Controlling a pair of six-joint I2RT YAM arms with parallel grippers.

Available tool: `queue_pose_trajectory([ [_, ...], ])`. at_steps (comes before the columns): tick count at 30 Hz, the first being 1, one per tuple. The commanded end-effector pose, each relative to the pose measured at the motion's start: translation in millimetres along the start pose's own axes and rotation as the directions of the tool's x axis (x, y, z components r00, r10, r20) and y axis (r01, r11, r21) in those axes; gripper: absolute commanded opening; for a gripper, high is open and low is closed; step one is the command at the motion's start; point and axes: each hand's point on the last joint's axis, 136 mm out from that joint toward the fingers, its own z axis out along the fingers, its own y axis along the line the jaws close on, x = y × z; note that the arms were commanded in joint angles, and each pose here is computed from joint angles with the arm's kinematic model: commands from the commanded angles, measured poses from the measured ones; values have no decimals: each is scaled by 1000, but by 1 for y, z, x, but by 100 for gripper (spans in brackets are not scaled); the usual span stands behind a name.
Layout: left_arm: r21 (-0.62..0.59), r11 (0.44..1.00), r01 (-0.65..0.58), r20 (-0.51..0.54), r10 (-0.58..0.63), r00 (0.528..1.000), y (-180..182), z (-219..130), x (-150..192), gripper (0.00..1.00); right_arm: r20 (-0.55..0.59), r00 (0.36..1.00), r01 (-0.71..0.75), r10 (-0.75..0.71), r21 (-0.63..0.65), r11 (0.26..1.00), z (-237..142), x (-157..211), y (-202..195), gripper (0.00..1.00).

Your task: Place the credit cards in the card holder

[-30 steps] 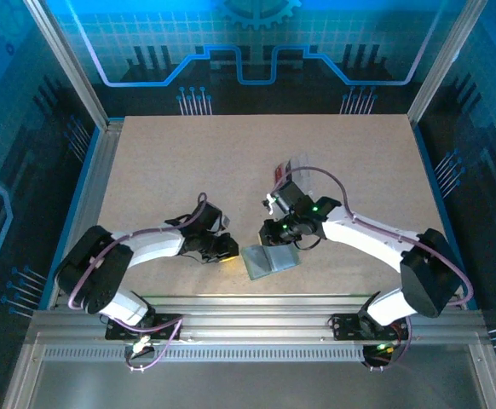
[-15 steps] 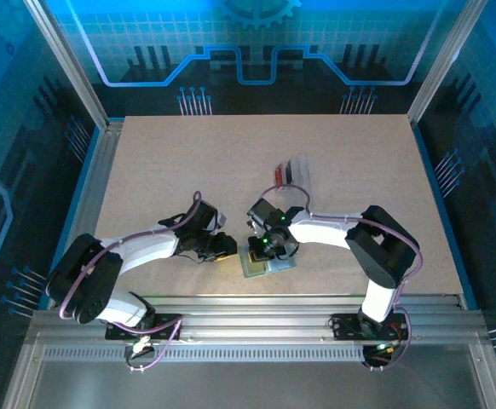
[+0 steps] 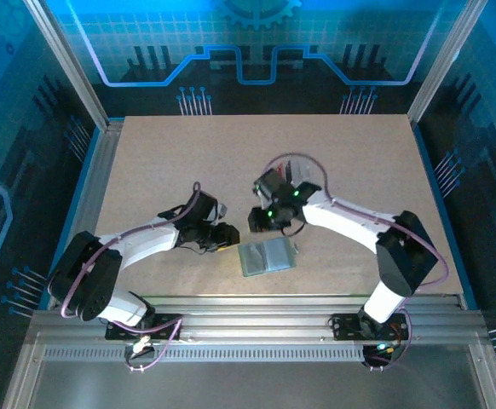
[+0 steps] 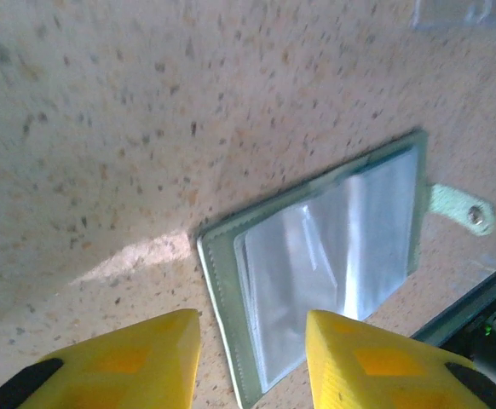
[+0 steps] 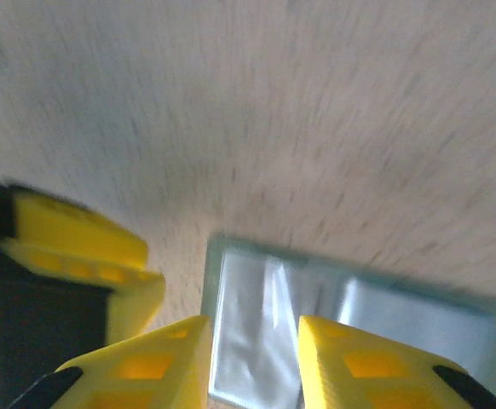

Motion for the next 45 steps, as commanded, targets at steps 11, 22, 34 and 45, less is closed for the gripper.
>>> queue_pose_trajectory([
  [11, 99, 995, -27, 113, 16, 993, -54, -10, -73, 47, 91, 996, -50, 1, 540, 840, -36, -130, -137, 52],
  [22, 99, 995, 0, 101, -10, 995, -49, 6, -78, 47, 53, 997, -2, -48, 693, 721, 7, -161, -163, 57],
  [34, 95, 995, 4, 99, -14, 995, -43, 5, -71, 47, -35, 992, 102, -123, 799, 593, 35, -150, -165, 59],
  [45, 94, 995, 12, 102, -22, 995, -38, 3, -65, 47, -40, 988, 114, -150, 843, 525, 30, -151, -171, 55],
])
